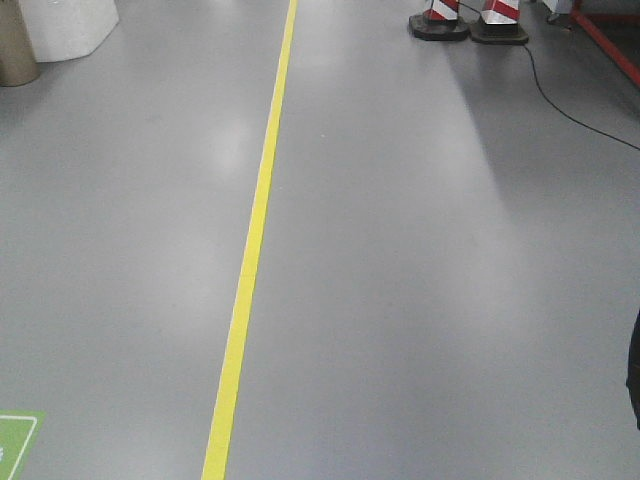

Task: Move and align brake pads A on conveyor
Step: 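Drive along the yellow floor line past the striped cones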

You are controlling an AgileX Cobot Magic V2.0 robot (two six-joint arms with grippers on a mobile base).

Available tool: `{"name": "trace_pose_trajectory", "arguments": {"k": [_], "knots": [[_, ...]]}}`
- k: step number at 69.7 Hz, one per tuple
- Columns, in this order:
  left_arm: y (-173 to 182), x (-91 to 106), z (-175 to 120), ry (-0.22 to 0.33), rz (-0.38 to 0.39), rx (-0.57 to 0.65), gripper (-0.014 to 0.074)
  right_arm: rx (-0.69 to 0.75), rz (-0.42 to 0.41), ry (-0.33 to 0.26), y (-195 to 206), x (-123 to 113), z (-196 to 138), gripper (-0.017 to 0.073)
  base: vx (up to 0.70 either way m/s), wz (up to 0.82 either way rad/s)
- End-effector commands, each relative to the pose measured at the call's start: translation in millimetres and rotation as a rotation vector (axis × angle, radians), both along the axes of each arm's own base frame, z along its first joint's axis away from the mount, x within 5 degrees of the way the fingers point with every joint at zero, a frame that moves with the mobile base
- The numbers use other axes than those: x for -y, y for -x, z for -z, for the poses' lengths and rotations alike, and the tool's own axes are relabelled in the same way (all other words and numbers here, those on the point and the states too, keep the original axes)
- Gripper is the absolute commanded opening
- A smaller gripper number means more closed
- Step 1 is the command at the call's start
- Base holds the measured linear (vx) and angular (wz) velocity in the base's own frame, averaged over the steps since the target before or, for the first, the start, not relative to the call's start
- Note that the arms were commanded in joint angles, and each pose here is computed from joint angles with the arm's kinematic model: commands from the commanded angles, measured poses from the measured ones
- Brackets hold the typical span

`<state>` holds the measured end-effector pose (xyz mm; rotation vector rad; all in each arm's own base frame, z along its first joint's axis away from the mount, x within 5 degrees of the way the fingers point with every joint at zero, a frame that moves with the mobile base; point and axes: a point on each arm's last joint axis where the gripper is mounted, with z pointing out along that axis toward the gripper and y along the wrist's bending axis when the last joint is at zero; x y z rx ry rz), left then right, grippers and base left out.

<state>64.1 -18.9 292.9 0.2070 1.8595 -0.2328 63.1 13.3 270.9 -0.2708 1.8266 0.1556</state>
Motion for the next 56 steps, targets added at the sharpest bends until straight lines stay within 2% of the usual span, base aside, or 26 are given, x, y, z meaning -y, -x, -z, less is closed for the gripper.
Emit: {"name": "trace_pose_trajectory", "arguments": {"k": [1, 56], "knots": [[-2.1, 0.9, -16.0, 0.036, 0.003, 0.102, 0.0104, 0.120, -0.024, -0.015, -0.7, -2.0, -18.5, 0.0111, 0.30, 0.09], [-2.1, 0.9, -16.0, 0.036, 0.003, 0.102, 0.0104, 0.120, -0.024, -0.015, -0.7, -2.0, -18.5, 0.0111, 0.42, -0.05]]}}
